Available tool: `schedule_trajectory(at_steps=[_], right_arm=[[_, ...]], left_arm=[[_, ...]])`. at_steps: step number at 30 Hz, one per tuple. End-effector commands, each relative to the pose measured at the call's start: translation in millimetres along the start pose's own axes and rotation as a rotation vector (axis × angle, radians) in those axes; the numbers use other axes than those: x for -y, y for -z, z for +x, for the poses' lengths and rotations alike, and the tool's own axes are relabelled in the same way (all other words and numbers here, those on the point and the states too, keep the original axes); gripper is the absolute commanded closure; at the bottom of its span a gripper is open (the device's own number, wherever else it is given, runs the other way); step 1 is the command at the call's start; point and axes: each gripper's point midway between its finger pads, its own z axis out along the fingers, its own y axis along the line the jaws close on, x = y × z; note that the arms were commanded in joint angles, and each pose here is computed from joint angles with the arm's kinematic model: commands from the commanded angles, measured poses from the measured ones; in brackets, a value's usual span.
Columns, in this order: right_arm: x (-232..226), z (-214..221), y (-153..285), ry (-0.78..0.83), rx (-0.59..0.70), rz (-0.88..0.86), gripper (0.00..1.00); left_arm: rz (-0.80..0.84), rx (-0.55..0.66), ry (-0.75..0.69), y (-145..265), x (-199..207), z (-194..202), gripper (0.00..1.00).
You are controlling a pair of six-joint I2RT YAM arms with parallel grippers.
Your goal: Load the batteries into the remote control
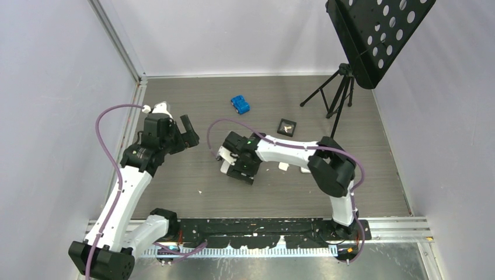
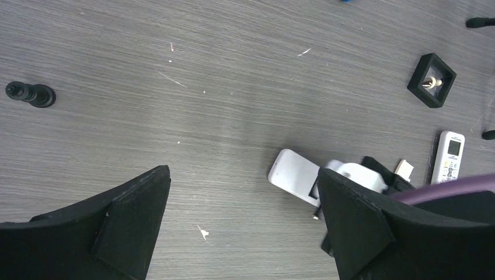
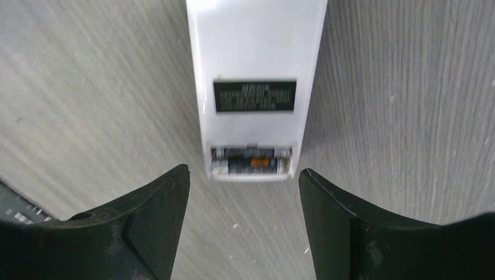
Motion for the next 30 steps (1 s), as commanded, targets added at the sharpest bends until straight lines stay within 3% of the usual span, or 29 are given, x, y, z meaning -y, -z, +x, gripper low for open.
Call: schedule_trajectory(at_steps=[1,3,6,10,12,17,21,27,30], right_arm=[[-4.4,-18.8,42.5,-0.082,0.195,-0.037,0.26],[-2.3,-13.8,44.6,-0.117,0.214,-0.011,0.26],[30.0,-11.7,53.7,-0.312,0.264,0.142,0.28],[82.4,13.9,63.4,-0.789,0.254,0.254,0.61],[108.6,42.5,67.4,-1.01,0.223,0.399,0.68],[112.0,70.1,57.3,-1.312,0.203,0.479,0.61],[109.2,68.4,40.8,-1.374,0.187,0.462,0.6],[113.1,77.9,32.0,-1.421,0.155,0.504,0.6],[111.6,88.6,34.4,-1.427,0.144,0.536,0.54]], left_arm=[[0.024,0.008,0.009,-3.6,3.8,-1.6,0.0],[0.029,0.002,0.01,-5.3,4.4,0.3,0.0],[0.034,-0.008,0.011,-7.5,4.7,4.0,0.0],[0.058,-0.051,0.033,-16.0,8.0,16.6,0.0],[0.118,-0.106,0.045,-22.7,17.5,30.5,0.03],[0.191,-0.232,0.105,-47.5,28.2,66.1,0.15],[0.218,-0.288,0.164,-67.5,35.6,85.9,0.21],[0.165,-0.358,0.166,-94.9,34.7,114.2,0.22],[0.142,-0.395,0.144,-106.5,37.4,129.6,0.25]])
